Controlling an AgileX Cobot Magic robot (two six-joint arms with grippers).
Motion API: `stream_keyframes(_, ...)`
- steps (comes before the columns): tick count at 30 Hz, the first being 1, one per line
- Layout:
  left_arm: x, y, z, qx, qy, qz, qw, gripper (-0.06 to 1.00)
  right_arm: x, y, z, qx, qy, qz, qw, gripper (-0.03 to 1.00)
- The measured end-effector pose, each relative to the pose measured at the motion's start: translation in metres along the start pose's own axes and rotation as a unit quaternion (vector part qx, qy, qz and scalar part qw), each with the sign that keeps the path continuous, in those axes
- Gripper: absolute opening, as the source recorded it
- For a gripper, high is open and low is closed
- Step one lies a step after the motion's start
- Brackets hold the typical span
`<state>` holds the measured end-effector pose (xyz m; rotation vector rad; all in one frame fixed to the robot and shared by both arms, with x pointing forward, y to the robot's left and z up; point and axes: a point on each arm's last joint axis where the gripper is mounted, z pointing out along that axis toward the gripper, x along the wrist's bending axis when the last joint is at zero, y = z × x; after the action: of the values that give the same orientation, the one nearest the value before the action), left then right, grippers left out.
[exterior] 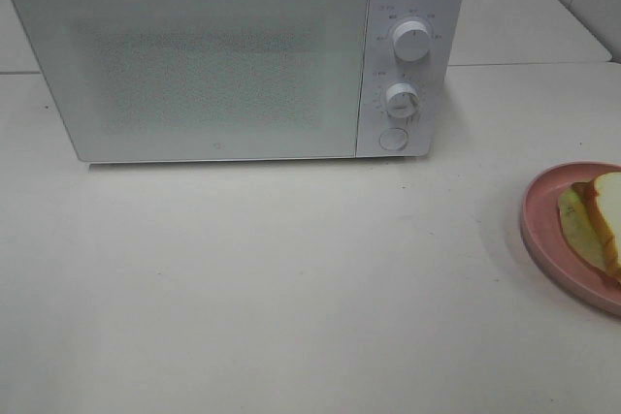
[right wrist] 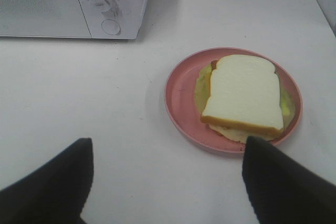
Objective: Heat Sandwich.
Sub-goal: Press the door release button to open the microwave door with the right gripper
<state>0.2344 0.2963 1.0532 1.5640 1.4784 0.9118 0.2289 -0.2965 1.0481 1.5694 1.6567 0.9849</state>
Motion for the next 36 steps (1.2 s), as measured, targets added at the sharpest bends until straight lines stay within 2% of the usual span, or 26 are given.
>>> stream_keyframes(19,0.000,0.000,0.000,0.000,0.000,0.000,1.000,0.97,0.000,0.001,-0.001,-0.002,0.000,0.000,1.000,0.76)
stream_keyframes(25,0.000,0.000,0.000,0.000,0.000,0.000,1.000,0.97,0.001,0.016,-0.004,-0.035,0.001,0.000,0.999,0.77)
stream_keyframes(36,0.000,0.000,0.000,0.000,0.000,0.000,1.000,0.97,0.000,0.050,0.027,-0.029,-0.001,0.003,1.000,0.77)
